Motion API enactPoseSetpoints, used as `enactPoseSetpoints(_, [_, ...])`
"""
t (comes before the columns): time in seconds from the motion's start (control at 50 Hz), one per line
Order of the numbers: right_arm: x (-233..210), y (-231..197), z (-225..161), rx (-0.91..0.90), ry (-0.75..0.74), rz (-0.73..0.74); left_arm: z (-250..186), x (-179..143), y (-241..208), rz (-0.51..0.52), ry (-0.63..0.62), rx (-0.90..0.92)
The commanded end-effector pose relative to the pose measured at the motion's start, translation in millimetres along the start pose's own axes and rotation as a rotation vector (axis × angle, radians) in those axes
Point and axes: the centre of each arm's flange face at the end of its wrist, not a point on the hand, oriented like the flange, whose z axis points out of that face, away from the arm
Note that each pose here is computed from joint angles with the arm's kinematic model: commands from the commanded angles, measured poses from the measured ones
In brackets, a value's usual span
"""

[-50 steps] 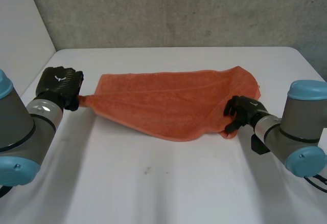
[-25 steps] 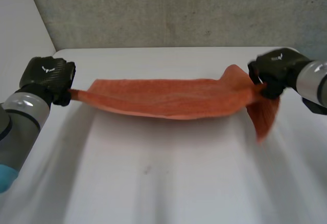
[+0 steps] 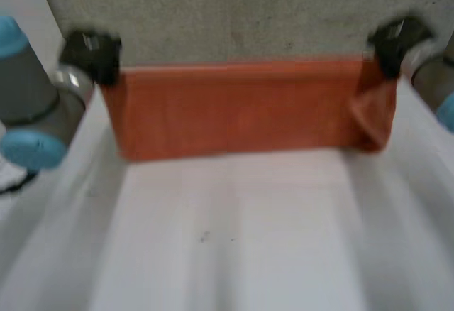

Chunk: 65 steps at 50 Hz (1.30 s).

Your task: Fold the laundry

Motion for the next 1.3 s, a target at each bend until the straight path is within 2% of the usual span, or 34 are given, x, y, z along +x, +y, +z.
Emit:
enactPoseSetpoints(0.02, [78, -87, -29, 0.393, 0.297, -0.019, 1, -63, -123, 0.015, -0.288, 0.527])
enactPoseSetpoints(0.12, [57, -76, -38, 0.386, 0.141, -0.032, -10, -51, -101, 0.015, -0.243, 0.450])
enactPoseSetpoints(0.14, [44, -67, -38, 0.368, 0.069, -0.031, -10, -51, -101, 0.015, -0.243, 0.450])
enactPoseSetpoints(0.16, [44, -67, -38, 0.368, 0.068, -0.031, -14, -44, -88, 0.015, -0.219, 0.408])
enactPoseSetpoints(0.18, [32, -58, -39, 0.348, 0.002, -0.030, -17, -36, -71, 0.015, -0.193, 0.356])
enactPoseSetpoints(0.2, [31, -58, -39, 0.348, 0.001, -0.030, -17, -36, -71, 0.015, -0.192, 0.355])
enactPoseSetpoints(0.26, [3, -35, -46, 0.250, -0.169, -0.018, -28, -13, -16, 0.010, -0.117, 0.187])
enactPoseSetpoints(0.28, [3, -35, -46, 0.249, -0.170, -0.018, -28, -13, -16, 0.010, -0.117, 0.187])
enactPoseSetpoints(0.3, [-13, -18, -44, 0.177, -0.251, -0.026, -31, -9, -8, 0.010, -0.104, 0.161])
enactPoseSetpoints(0.34, [-30, -3, -42, 0.114, -0.323, -0.043, -36, -2, 7, 0.010, -0.081, 0.114])
enactPoseSetpoints(0.38, [-37, 5, -41, 0.084, -0.354, -0.052, -45, 15, 40, 0.012, -0.029, 0.017])
enactPoseSetpoints(0.4, [-54, 18, -41, 0.031, -0.424, -0.081, -49, 22, 54, 0.011, -0.008, -0.027])
enactPoseSetpoints(0.44, [-75, 40, -41, -0.053, -0.518, -0.109, -52, 27, 64, 0.009, 0.010, -0.058])
enactPoseSetpoints(0.54, [-105, 71, -37, -0.122, -0.596, -0.068, -60, 38, 87, 0.008, 0.044, -0.129])
enactPoseSetpoints(0.64, [-122, 93, -32, -0.131, -0.572, -0.018, -63, 36, 95, 0.006, 0.040, -0.160])
enactPoseSetpoints(0.74, [-119, 92, -32, -0.101, -0.512, 0.037, -63, 26, 98, 0.004, 0.015, -0.172])
enactPoseSetpoints(0.82, [-101, 76, -41, -0.056, -0.426, 0.171, -64, 22, 94, 0.005, 0.006, -0.162])
enactPoseSetpoints(0.92, [-86, 76, -52, -0.052, -0.352, 0.331, -67, 22, 92, 0.003, 0.007, -0.160])
enactPoseSetpoints(1.02, [-62, 98, -69, -0.139, -0.251, 0.546, -69, 24, 92, -0.003, 0.011, -0.163])
enactPoseSetpoints(1.14, [-55, 126, -84, -0.250, -0.198, 0.681, -71, 26, 91, -0.006, 0.018, -0.161])
enactPoseSetpoints(1.3, [-61, 152, -95, -0.315, -0.182, 0.720, -70, 26, 92, -0.008, 0.019, -0.162])
